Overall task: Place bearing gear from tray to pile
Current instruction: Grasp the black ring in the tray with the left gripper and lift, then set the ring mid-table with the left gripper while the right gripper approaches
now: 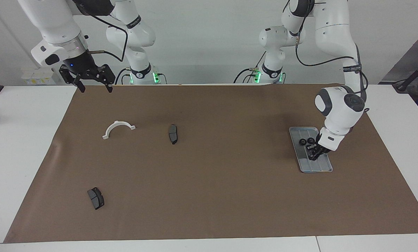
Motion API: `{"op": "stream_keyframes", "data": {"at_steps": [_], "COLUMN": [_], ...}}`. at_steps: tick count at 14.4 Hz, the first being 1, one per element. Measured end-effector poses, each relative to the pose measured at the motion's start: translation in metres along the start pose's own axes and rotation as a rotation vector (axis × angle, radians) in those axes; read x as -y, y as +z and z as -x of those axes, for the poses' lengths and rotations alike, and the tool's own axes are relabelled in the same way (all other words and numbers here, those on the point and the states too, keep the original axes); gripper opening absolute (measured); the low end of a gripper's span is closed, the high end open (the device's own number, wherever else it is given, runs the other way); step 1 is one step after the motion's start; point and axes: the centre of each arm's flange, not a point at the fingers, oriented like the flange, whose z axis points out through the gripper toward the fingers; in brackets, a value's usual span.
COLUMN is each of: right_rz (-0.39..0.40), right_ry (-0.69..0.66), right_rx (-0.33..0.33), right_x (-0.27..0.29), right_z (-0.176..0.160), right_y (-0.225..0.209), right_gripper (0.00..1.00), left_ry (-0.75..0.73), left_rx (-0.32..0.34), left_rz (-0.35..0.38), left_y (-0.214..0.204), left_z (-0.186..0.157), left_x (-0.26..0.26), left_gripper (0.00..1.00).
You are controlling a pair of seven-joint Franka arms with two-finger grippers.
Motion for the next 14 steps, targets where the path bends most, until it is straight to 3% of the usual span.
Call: {"op": "stream_keyframes", "data": {"at_steps": [2, 6, 9, 14], "right_rz": [0.000, 0.000, 0.000, -0.001], "right_ry": [0.000, 0.014, 0.012, -0.017], "right_rx": [0.001, -0.001, -0.011, -0.019], "right_x": [0.000, 0.001, 0.003, 0.020], "right_z": [0.000, 0.000, -0.001, -0.007], "right_y": [0.000, 0.000, 0.000, 0.007], "right_gripper": [1.00, 1.00, 1.00, 1.00], "left_ry": [0.000, -0.099, -0.202, -0.275], "left_rx": [0.025, 0.064, 0.055, 0.042], "left_rz": [-0.001, 0.000, 0.009, 0.036], "left_y": [-0.011, -0.081, -0.101, -0.087], "left_z": [-0.005, -0.030, -0.023, 0.037], "left_x": [-0.001, -0.025, -0.111, -0.272], "left_gripper": [0.24, 0.24, 0.24, 0.24]}}
